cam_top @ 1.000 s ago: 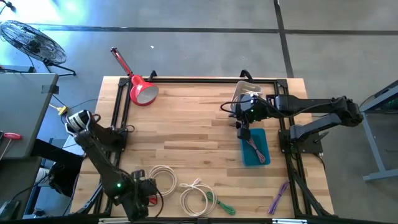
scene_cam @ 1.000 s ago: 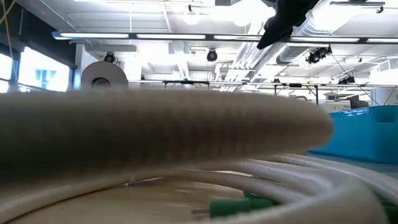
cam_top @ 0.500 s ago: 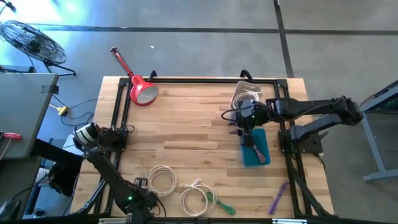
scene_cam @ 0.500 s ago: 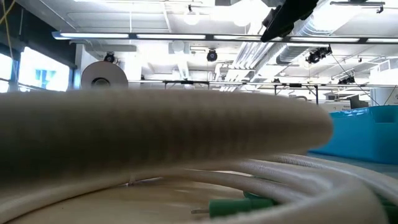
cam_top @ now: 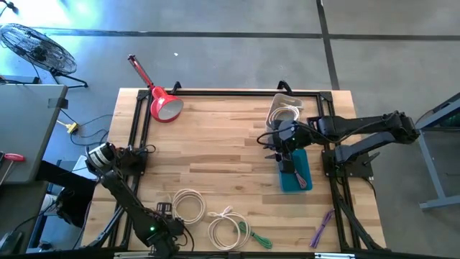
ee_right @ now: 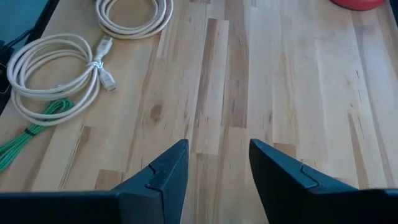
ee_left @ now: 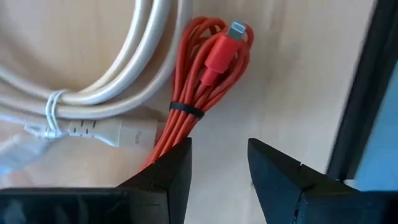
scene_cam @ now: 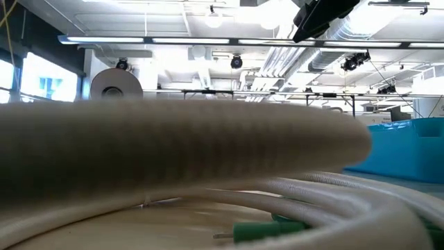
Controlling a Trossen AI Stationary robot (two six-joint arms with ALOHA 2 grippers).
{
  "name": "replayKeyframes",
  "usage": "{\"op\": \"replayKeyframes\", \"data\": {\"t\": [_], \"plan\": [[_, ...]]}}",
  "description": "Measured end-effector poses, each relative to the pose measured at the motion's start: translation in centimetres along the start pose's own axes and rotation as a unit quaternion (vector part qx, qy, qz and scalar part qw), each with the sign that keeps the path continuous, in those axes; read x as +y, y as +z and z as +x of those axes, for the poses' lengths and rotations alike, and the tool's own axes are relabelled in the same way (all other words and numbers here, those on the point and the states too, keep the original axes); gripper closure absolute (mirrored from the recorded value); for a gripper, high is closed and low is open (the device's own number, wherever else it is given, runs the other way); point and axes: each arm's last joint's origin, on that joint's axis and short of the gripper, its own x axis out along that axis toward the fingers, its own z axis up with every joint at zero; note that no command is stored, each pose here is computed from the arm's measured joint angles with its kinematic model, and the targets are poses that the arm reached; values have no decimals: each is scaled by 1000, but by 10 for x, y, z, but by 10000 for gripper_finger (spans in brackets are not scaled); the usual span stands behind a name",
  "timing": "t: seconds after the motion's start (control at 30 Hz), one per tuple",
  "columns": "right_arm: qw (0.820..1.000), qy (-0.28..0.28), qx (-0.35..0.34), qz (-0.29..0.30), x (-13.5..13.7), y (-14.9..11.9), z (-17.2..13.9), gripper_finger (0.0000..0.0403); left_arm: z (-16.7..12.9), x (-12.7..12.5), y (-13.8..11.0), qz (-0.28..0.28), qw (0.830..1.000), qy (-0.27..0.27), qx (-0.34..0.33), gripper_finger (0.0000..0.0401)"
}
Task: Pick & Place USB Port
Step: Put the red charger cable into the blue bin
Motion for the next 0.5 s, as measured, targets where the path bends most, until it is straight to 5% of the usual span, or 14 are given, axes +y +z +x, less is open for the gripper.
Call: {"op": "replayKeyframes", "data": {"t": [0.5], "plan": [[1000,-3,-22,-4,0,4,0,243,-2,17,-9,7,994,110,19,252]]}}
